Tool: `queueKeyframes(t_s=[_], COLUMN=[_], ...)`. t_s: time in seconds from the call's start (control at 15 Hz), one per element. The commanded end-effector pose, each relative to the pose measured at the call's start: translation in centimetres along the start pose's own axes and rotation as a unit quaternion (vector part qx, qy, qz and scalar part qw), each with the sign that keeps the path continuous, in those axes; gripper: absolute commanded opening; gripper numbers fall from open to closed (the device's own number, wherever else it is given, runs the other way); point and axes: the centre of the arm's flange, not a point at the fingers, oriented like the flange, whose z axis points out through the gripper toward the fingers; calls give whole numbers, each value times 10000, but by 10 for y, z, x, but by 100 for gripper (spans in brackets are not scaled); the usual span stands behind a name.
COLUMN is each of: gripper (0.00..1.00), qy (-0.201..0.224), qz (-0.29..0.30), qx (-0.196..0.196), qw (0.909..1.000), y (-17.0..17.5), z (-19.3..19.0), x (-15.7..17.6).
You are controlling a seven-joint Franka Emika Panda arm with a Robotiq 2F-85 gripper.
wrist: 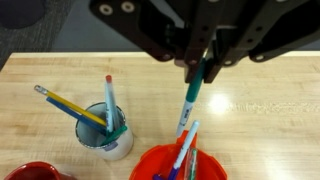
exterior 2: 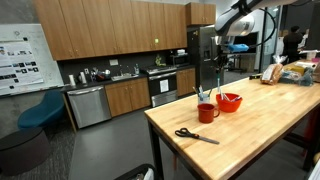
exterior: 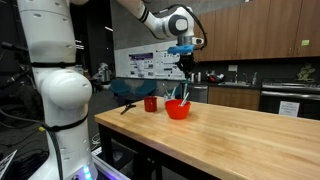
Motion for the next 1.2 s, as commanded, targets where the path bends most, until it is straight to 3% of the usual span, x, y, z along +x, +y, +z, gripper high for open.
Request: queueKeyframes(t_s=[0.0, 0.47, 1.13], gripper=[3, 3, 3], qy=[-156, -440, -174], qz=[41, 83, 5], qx=[-98, -166, -137], qw=[9998, 9989, 9998], y=[-4, -6, -12], z=[10, 27, 1], x=[-5, -7, -11])
